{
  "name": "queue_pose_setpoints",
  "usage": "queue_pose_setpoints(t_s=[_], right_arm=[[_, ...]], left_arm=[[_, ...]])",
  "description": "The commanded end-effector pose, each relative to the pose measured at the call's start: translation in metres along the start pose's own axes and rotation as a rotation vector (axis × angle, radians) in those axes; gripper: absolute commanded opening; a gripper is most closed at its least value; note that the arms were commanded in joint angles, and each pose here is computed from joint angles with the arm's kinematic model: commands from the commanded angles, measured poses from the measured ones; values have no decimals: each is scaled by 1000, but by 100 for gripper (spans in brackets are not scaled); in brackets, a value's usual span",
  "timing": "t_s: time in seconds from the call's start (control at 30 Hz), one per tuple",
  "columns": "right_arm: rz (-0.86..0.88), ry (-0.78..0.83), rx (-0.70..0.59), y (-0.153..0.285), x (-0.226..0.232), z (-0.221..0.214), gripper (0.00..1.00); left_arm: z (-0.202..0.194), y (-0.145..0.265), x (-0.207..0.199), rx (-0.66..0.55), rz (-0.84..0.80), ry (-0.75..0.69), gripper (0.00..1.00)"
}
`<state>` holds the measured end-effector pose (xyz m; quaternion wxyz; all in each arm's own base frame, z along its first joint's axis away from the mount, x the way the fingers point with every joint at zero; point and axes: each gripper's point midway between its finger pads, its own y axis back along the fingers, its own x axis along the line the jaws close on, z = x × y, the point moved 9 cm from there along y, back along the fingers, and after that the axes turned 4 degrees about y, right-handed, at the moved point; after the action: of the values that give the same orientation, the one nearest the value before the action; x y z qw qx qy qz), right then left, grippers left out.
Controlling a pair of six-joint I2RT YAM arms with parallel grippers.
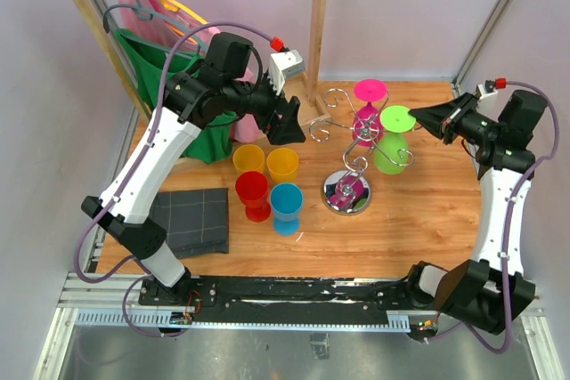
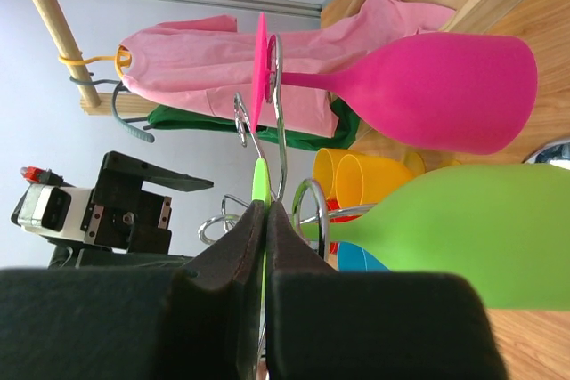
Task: Take the wine glass off the wine glass rack
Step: Pick up the wine glass from the wine rack.
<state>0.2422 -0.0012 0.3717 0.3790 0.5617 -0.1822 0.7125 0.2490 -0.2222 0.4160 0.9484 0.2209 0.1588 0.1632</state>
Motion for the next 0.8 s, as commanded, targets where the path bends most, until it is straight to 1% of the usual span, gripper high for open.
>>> queue_pose_setpoints(t_s=[0.0, 0.37, 0.77], right_arm=[[17, 29, 3, -13, 5, 6, 1], [23, 39, 8, -30, 6, 19, 1], [3, 48, -28, -37, 4, 32, 1]], left_arm=[[3, 0, 3, -16, 4, -9, 89], [3, 0, 4, -16, 16, -13, 89], [4, 0, 5, -17, 25, -19, 89]])
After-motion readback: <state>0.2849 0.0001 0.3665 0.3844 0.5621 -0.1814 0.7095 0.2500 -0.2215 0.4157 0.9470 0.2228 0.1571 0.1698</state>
